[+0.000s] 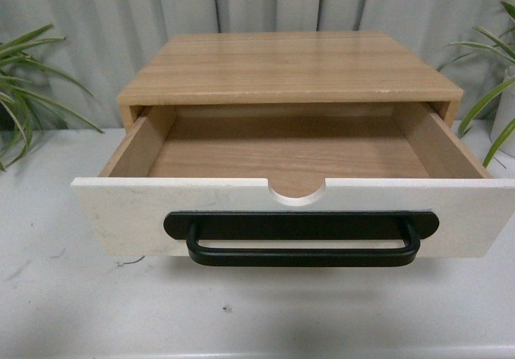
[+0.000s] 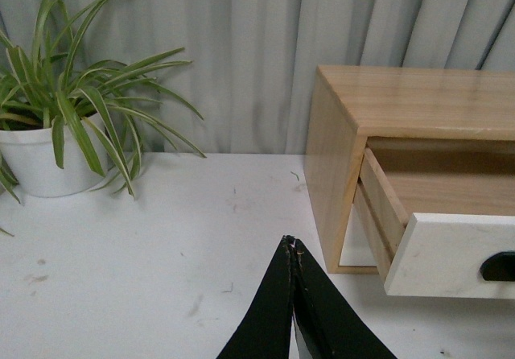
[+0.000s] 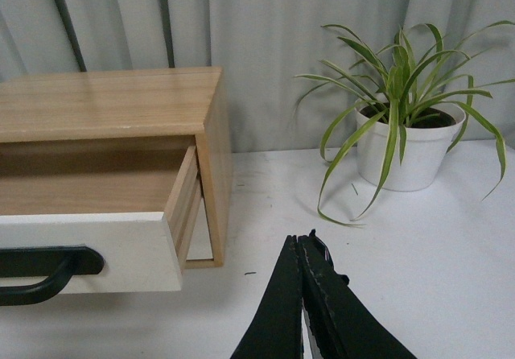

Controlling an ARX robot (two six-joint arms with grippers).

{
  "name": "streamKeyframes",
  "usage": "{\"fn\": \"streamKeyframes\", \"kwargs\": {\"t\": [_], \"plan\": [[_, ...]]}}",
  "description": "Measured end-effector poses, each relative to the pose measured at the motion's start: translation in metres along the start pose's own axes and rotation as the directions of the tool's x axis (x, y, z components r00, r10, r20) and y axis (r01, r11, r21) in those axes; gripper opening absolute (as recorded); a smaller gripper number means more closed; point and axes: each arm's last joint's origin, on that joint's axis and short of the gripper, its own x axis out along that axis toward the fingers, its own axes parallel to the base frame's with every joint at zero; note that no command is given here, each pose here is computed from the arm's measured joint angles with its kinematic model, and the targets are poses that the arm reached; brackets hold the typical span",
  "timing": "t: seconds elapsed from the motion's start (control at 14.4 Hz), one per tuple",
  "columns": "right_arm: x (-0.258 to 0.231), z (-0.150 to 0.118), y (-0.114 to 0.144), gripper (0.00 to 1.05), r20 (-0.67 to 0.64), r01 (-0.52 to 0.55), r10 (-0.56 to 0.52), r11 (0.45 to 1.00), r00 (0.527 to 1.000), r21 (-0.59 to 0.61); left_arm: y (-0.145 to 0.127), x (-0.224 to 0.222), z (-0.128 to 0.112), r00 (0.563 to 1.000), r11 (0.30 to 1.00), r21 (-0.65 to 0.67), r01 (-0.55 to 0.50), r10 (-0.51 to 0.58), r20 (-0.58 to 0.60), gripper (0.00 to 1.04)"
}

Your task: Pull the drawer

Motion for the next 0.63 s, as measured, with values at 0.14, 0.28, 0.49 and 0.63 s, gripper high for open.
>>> {"fn": "streamKeyframes", "kwargs": {"t": [0.14,0.28,0.49,0.63], "plan": [[0.0000,0.0000,0.0000,0.02,0.000,0.000,0.000,1.000,1.000,0.000,0.0000,0.0000,0.0000,1.000,1.000,0.000,0.000,0.000,0.000,0.02],[0.0000,0.0000,0.0000,0.32,0.000,0.000,0.000,1.000,1.000,-0.002,0.0000,0.0000,0.0000,1.000,1.000,0.000,0.000,0.000,0.000,0.30],[0.0000,0.0000,0.0000,0.67,0.000,0.000,0.000,1.000,1.000,-0.002,0.0000,0.0000,0.0000,1.000,1.000,0.000,0.000,0.000,0.000,0.63],[0.0000,0.0000,0.0000,0.90,0.000,0.000,0.000,1.000,1.000,-0.002,0.0000,0.0000,0.0000,1.000,1.000,0.000,0.000,0.000,0.000,0.86]]}}
